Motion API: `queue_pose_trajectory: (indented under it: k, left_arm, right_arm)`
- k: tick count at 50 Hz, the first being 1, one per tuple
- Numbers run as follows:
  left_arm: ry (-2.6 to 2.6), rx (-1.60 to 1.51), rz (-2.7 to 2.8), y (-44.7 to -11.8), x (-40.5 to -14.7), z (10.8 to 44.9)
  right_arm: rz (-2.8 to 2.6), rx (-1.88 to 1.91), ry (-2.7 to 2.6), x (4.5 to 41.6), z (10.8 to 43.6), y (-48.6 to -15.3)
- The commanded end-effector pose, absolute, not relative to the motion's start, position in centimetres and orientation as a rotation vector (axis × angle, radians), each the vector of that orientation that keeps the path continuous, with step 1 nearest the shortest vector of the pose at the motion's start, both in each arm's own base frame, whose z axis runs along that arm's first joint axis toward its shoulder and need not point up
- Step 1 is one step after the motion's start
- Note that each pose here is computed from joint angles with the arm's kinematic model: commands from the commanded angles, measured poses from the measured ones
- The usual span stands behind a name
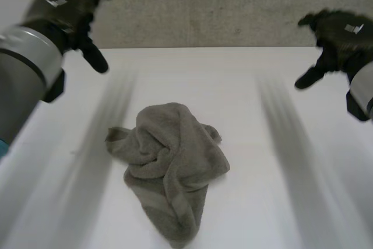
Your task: Fold the laundry
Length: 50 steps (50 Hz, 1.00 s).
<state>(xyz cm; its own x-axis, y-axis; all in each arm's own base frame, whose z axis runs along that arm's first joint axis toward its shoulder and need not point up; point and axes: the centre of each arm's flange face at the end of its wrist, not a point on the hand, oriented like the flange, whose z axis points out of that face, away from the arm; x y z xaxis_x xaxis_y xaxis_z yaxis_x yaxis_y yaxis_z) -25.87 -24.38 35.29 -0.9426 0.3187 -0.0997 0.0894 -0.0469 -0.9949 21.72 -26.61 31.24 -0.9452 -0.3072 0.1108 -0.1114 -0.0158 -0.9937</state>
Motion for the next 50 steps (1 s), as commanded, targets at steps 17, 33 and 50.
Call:
queue_pose_trajectory:
  k: [17, 33, 50]
  left_arm:
    - [-2.145, -0.265, 2.025, -24.3, -21.9, 38.1]
    - [-2.227, -0.390, 1.898, -27.4, -22.7, 33.6]
    - [-2.333, -0.811, 1.505, -29.9, -25.6, 21.3]
  right_arm:
    - [-2.080, -0.344, 2.078, 22.5, 34.7, -26.5]
    - [-1.663, -1.001, 2.261, 27.2, 28.5, -22.7]
    - [-1.183, -0.693, 2.375, 31.3, 16.5, -22.4]
